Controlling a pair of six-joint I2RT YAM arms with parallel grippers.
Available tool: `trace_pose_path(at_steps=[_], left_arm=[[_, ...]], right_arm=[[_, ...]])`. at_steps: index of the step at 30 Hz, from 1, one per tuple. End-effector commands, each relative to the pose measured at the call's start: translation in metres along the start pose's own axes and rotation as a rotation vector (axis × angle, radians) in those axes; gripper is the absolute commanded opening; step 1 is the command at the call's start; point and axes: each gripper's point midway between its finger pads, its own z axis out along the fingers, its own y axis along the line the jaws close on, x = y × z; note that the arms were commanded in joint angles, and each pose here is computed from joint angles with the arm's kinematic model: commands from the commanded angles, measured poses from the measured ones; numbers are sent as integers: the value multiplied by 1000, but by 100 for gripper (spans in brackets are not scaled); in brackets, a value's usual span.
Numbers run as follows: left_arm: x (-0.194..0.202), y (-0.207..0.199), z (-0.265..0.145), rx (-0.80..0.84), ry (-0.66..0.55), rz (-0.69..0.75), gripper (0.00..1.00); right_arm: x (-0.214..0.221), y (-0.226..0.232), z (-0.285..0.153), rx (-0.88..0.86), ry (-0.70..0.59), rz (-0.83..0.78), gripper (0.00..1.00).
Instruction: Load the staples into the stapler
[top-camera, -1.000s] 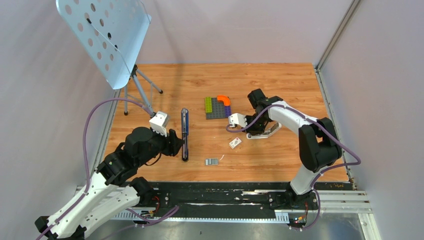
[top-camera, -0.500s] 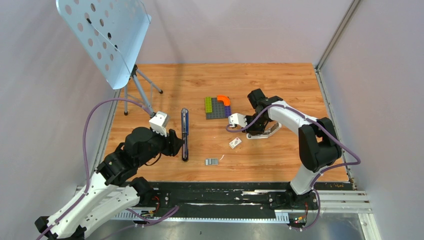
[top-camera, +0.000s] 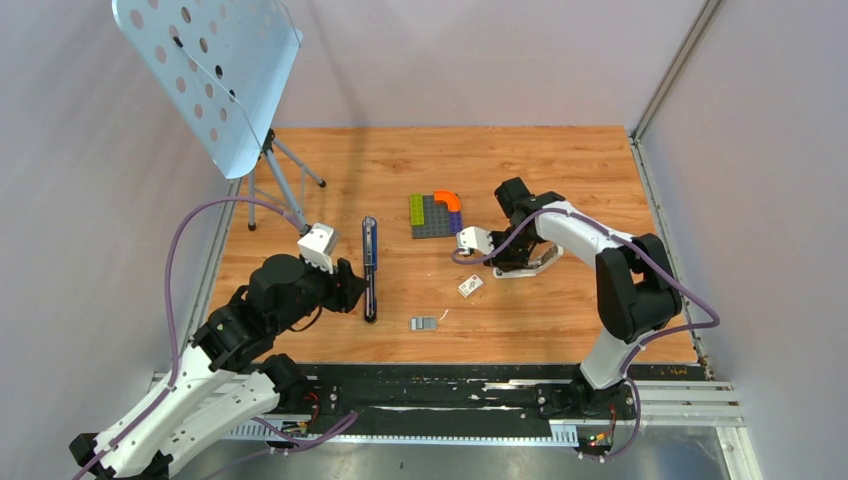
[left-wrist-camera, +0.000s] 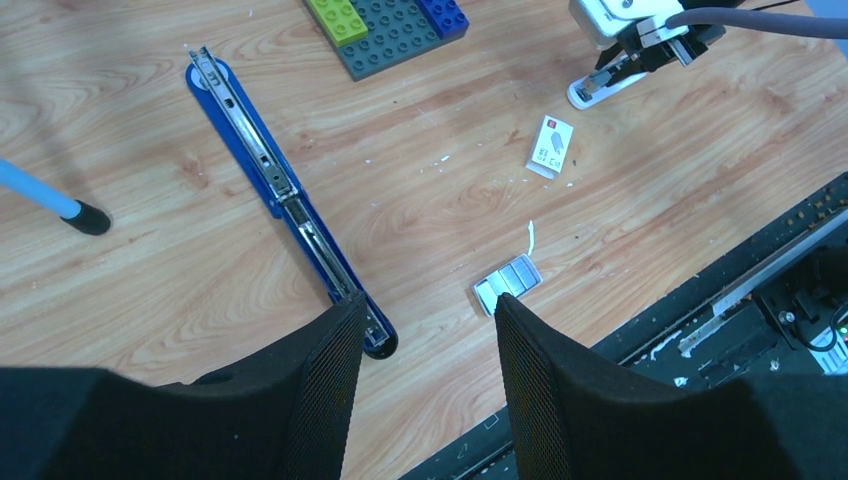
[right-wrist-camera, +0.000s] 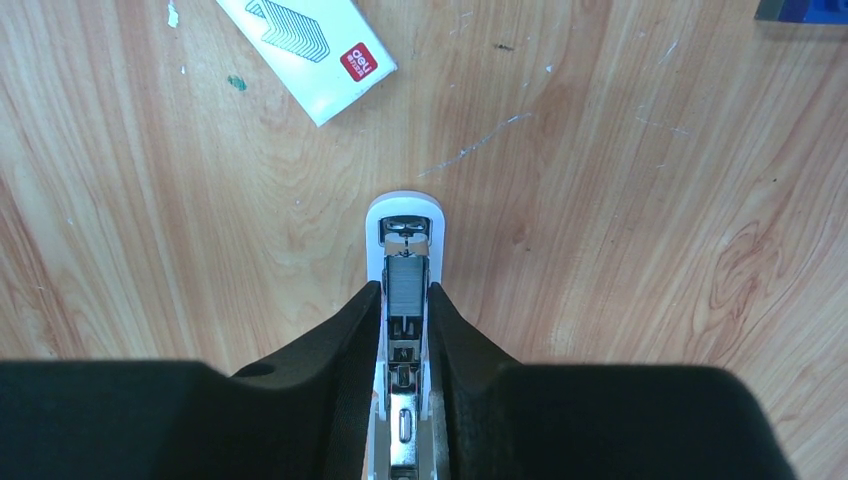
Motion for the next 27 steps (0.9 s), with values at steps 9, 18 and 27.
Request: trace_pose_path(at_steps=[9,18,27], left_arm=[[-3,2,3,-13,-11,9,54],[-18,-27,26,104,14,8,53],[-31,-76,78,229,45,-17,53]], right_arm=[[-48,-35,-62,229,-191,243,22],[-49,-56,-139,678,-375,685,28],[-25,-33,-166,865,-514,1164,63]])
